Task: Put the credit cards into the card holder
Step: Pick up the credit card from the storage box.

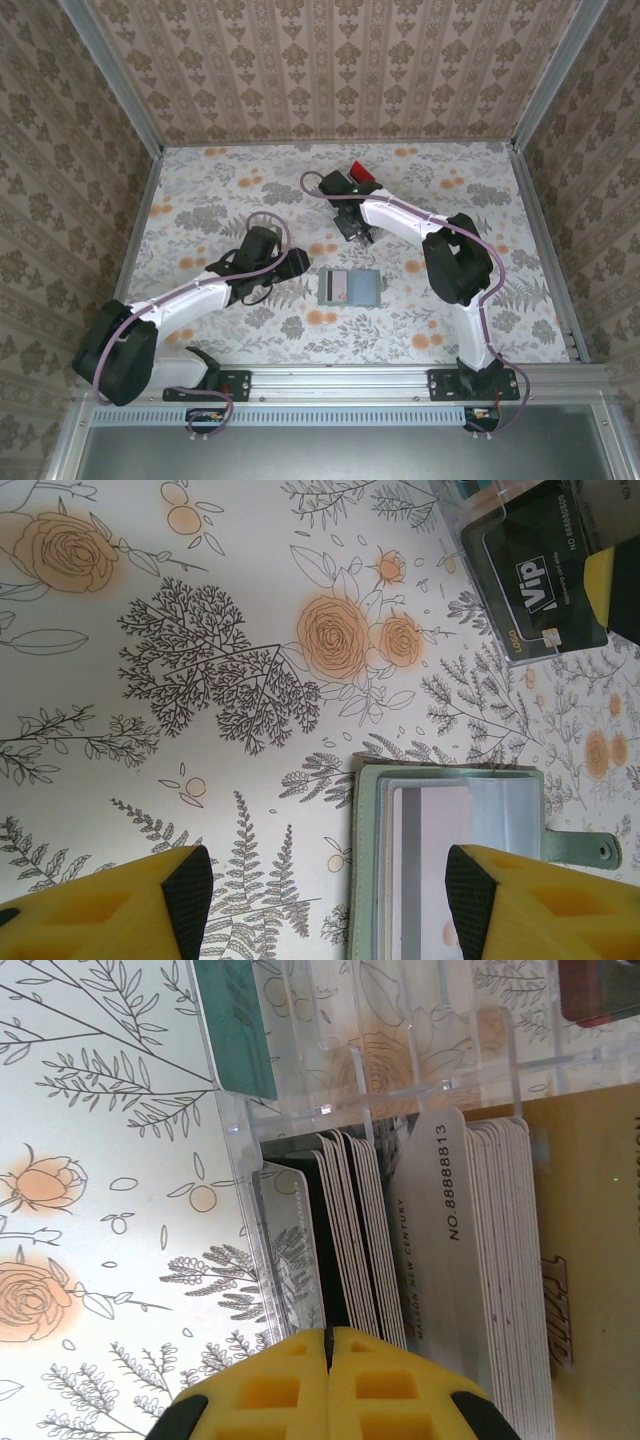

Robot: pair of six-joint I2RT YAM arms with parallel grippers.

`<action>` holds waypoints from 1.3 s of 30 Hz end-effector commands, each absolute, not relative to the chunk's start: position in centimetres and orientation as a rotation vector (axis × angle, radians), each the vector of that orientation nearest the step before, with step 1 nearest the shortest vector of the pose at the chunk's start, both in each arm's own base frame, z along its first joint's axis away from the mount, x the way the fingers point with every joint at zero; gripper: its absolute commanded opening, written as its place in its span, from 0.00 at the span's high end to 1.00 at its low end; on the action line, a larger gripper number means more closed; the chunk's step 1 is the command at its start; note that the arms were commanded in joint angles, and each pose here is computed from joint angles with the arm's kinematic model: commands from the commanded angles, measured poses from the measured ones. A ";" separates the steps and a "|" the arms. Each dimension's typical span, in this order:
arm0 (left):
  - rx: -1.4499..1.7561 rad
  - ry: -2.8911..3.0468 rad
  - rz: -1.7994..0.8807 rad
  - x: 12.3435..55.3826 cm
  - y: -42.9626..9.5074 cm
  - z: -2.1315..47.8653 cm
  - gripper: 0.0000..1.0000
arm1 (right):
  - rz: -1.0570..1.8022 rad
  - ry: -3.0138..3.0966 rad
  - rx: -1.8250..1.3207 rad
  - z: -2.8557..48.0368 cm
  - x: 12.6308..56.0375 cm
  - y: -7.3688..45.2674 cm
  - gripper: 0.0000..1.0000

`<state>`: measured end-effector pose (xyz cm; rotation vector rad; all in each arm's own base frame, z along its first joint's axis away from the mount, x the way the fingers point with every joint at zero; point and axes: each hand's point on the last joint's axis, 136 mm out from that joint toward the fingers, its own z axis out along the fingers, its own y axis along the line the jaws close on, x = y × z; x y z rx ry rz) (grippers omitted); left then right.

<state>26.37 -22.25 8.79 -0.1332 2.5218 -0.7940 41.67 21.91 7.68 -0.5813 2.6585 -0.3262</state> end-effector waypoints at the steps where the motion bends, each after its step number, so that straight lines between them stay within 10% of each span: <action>1: -0.150 2.534 -0.796 26.5 -22.1 8.6 0.33 | -0.230 2.742 -0.596 6.1 40.3 22.8 0.97; 39: -0.151 2.550 -0.801 26.5 -22.4 8.2 0.33 | -0.195 2.775 -0.567 5.9 40.4 22.4 0.92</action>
